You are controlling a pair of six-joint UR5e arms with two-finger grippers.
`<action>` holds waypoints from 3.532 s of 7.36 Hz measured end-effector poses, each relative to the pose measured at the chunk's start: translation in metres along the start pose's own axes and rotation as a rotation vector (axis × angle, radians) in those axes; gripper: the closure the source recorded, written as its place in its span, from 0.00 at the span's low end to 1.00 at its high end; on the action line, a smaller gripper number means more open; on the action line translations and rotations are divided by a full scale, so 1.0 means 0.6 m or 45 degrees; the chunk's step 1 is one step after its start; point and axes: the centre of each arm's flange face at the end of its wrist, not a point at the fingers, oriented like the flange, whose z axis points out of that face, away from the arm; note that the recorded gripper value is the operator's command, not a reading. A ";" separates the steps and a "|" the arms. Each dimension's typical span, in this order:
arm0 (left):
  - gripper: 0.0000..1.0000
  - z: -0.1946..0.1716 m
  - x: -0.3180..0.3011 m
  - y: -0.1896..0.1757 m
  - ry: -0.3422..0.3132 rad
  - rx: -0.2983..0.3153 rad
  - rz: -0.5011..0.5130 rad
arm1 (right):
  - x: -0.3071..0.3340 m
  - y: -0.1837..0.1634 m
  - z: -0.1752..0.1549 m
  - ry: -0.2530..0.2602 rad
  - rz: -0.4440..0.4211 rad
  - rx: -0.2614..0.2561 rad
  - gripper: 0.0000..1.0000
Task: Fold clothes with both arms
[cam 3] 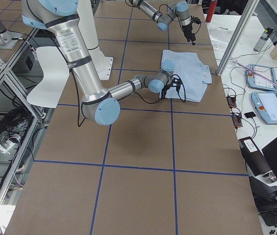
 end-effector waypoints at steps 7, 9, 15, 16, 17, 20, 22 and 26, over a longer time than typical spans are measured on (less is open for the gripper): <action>0.01 -0.036 0.014 0.007 0.000 0.005 0.000 | 0.148 0.149 -0.131 -0.076 -0.029 -0.044 1.00; 0.01 -0.048 0.008 0.012 0.005 0.006 0.001 | 0.207 0.254 -0.187 -0.095 -0.055 -0.144 1.00; 0.01 -0.072 -0.013 0.031 0.036 0.003 0.016 | 0.095 0.595 -0.227 -0.188 -0.236 -0.756 0.00; 0.01 -0.078 -0.014 0.055 0.054 -0.015 0.031 | 0.073 0.580 -0.228 -0.219 -0.227 -0.709 0.00; 0.01 -0.086 -0.010 0.094 0.073 -0.045 0.045 | 0.056 0.542 -0.235 -0.255 -0.204 -0.619 0.00; 0.01 -0.115 0.051 0.312 0.081 -0.240 -0.086 | 0.021 0.374 -0.278 -0.359 -0.105 -0.307 0.00; 0.03 -0.123 0.087 0.461 0.054 -0.377 -0.220 | 0.034 0.305 -0.310 -0.377 -0.056 -0.182 0.00; 0.12 -0.078 0.109 0.576 -0.009 -0.394 -0.252 | 0.041 0.284 -0.325 -0.384 -0.042 -0.140 0.00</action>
